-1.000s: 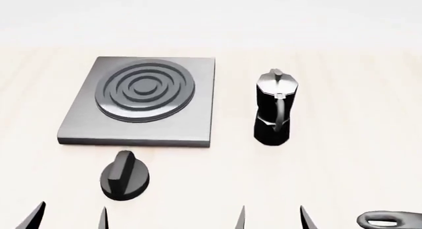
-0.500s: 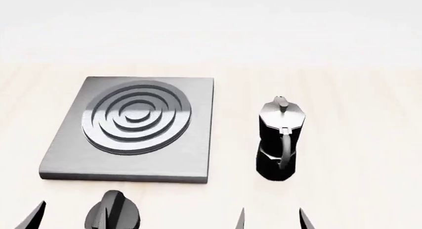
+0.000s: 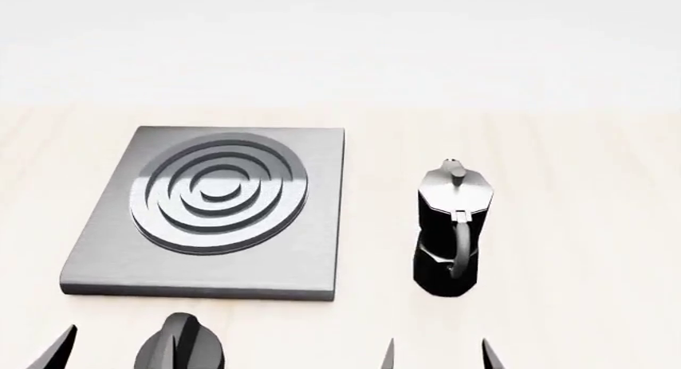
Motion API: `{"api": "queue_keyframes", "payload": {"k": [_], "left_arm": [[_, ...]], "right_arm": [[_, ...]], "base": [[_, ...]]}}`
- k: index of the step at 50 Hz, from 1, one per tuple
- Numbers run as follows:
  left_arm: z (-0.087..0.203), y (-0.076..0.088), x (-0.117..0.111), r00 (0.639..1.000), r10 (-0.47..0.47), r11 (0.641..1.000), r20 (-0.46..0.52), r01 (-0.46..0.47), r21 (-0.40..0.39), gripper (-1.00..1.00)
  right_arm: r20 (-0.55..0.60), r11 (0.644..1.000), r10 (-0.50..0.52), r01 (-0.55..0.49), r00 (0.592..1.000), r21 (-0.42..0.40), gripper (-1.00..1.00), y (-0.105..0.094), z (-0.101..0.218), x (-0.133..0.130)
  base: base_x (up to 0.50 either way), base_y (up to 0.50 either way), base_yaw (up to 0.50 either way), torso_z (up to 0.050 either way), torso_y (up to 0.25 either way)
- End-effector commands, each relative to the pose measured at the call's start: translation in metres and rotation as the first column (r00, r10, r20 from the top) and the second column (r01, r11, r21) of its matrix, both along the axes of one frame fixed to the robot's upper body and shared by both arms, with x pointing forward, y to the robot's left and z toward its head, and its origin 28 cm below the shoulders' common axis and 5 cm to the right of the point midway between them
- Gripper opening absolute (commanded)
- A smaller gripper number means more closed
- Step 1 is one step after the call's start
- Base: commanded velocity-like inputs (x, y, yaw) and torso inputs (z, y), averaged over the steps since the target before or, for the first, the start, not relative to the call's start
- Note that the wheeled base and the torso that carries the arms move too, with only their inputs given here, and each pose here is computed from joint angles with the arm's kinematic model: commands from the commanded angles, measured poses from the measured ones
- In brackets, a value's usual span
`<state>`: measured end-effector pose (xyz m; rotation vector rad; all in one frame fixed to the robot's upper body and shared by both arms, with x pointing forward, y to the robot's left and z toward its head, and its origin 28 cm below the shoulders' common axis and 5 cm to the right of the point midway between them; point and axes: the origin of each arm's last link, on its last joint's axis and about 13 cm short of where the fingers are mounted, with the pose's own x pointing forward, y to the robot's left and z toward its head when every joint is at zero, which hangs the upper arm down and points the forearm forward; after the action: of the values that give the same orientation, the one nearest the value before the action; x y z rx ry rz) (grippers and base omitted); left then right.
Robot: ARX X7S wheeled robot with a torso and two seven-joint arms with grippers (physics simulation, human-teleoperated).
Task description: Put the moka pot on the stove.
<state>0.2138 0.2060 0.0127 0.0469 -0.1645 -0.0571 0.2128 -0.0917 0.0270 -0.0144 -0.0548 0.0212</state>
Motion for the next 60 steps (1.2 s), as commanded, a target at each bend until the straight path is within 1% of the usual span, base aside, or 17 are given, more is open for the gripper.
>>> {"api": "queue_keyframes", "payload": {"k": [1, 3, 12, 24, 60], "left_arm": [[0.0, 0.0, -0.0001, 1.0, -0.003, 1.0, -0.002, 0.003, 0.001, 1.0], [0.0, 0.0, -0.0001, 1.0, -0.003, 1.0, -0.003, 0.003, 0.001, 1.0], [0.0, 0.0, -0.0001, 1.0, -0.002, 1.0, -0.003, 0.002, 0.002, 1.0], [0.0, 0.0, -0.0001, 1.0, -0.004, 1.0, -0.004, 0.004, 0.002, 1.0], [0.0, 0.0001, -0.0003, 1.0, 0.005, 1.0, -0.01, -0.005, 0.008, 1.0]], "right_arm": [[0.028, 1.0, 0.005, -0.005, 1.0, 0.003, 1.0, -0.0002, 0.0056, -0.0009], [0.03, 1.0, 0.02, -0.02, 0.999, 0.004, 1.0, 0.0006, 0.0076, -0.0008], [0.036, 1.0, 0.026, -0.025, 0.999, -0.009, 1.0, 0.0031, 0.0099, -0.0018], [0.04, 1.0, 0.016, -0.016, 0.999, 0.007, 1.0, 0.0027, 0.0108, -0.0023], [0.038, 1.0, 0.011, -0.012, 0.999, 0.017, 1.0, 0.002, 0.0077, -0.0042]], "base": [[0.0, 0.0, 0.0, 0.0, 0.0], [0.0, 0.0, 0.0, 0.0, 0.0], [0.0, 0.09, 0.0, 0.0, 0.0], [0.0, 0.19, 0.0, 0.0, 0.0], [0.0, 0.17, 0.0, 0.0, 0.0]]}}
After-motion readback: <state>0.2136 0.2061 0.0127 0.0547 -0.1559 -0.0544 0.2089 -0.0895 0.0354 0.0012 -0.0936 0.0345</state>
